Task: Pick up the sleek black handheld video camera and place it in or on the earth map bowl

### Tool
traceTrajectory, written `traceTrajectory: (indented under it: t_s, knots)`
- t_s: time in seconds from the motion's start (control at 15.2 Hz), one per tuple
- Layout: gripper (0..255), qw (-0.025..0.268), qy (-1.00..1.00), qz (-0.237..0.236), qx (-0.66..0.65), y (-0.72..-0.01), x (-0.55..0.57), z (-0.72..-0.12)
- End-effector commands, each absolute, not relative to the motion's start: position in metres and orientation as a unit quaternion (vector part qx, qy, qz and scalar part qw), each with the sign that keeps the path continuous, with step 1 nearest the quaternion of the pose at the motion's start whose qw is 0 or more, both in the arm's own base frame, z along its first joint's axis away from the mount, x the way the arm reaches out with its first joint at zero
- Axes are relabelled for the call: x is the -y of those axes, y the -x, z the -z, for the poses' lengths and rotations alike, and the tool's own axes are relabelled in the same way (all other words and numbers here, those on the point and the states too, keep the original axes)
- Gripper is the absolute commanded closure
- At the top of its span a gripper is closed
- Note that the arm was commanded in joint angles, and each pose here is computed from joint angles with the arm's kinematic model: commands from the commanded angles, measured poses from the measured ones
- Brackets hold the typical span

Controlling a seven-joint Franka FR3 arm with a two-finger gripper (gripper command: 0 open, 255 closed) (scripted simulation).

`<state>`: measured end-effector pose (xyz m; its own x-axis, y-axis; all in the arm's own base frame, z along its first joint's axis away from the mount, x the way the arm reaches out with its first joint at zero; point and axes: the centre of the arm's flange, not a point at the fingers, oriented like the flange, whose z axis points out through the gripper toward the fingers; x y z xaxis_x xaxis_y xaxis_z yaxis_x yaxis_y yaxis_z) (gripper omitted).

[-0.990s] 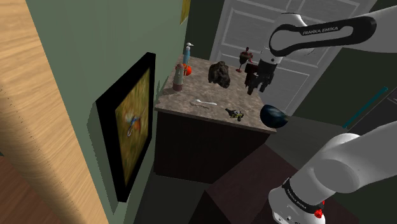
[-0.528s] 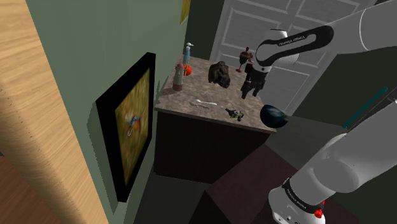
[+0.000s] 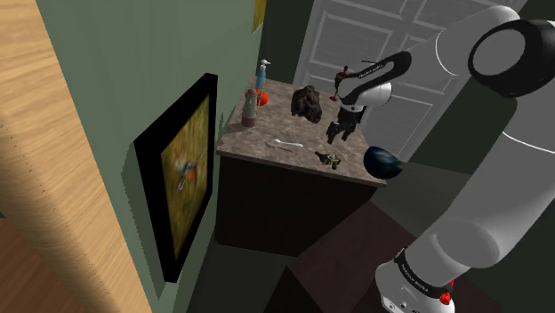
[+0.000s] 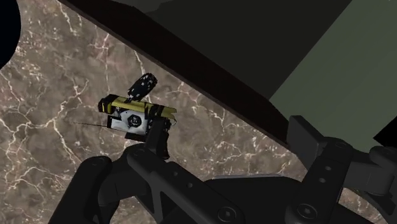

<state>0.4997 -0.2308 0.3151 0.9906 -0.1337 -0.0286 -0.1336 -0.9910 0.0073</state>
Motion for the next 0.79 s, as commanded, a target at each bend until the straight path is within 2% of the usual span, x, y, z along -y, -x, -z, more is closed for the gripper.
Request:
traceTrajectory:
  t_s: [0.0, 0.73]
  knots:
    - [0, 0.002, -0.998, 0.013, 0.067, -0.512, 0.246, -0.295]
    - [0, -0.005, -0.998, 0.010, 0.065, -0.584, 0.315, -0.189]
